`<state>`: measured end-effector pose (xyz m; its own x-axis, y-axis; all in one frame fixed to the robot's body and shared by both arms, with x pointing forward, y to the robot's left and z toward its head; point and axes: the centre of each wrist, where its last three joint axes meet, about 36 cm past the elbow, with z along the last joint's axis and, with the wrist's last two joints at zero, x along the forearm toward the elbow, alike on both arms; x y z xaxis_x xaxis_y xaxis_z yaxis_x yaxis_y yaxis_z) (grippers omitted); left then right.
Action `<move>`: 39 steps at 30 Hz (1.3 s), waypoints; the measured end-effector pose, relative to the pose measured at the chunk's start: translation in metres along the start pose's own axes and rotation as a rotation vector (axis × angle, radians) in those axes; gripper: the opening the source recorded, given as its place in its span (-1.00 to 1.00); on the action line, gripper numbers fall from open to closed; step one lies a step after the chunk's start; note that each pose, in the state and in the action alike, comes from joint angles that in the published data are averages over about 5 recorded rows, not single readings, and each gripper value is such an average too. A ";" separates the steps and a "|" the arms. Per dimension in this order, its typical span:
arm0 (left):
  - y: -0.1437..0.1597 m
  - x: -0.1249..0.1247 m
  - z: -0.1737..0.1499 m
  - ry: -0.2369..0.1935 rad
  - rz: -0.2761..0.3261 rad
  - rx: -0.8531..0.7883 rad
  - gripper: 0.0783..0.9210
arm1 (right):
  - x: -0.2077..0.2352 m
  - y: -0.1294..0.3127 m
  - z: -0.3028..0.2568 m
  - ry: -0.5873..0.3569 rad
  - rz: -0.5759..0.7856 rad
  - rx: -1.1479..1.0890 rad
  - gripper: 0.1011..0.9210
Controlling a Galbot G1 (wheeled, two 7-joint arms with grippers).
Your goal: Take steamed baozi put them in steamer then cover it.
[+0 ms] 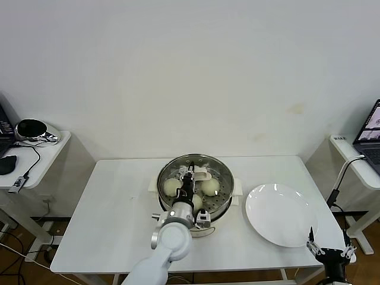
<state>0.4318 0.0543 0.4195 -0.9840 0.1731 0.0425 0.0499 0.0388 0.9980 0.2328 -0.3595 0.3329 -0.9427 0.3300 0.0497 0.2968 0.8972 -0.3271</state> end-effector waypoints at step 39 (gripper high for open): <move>-0.031 0.227 0.150 0.108 -0.036 1.301 0.77 | 0.021 0.032 -0.008 -0.029 -0.287 -0.090 0.76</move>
<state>0.2329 0.2401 0.3907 -0.9939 0.0748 0.0811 0.0914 0.9701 0.2249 0.2234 -0.3217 0.3308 -0.9936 0.0519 0.1006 0.0288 0.9753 -0.2189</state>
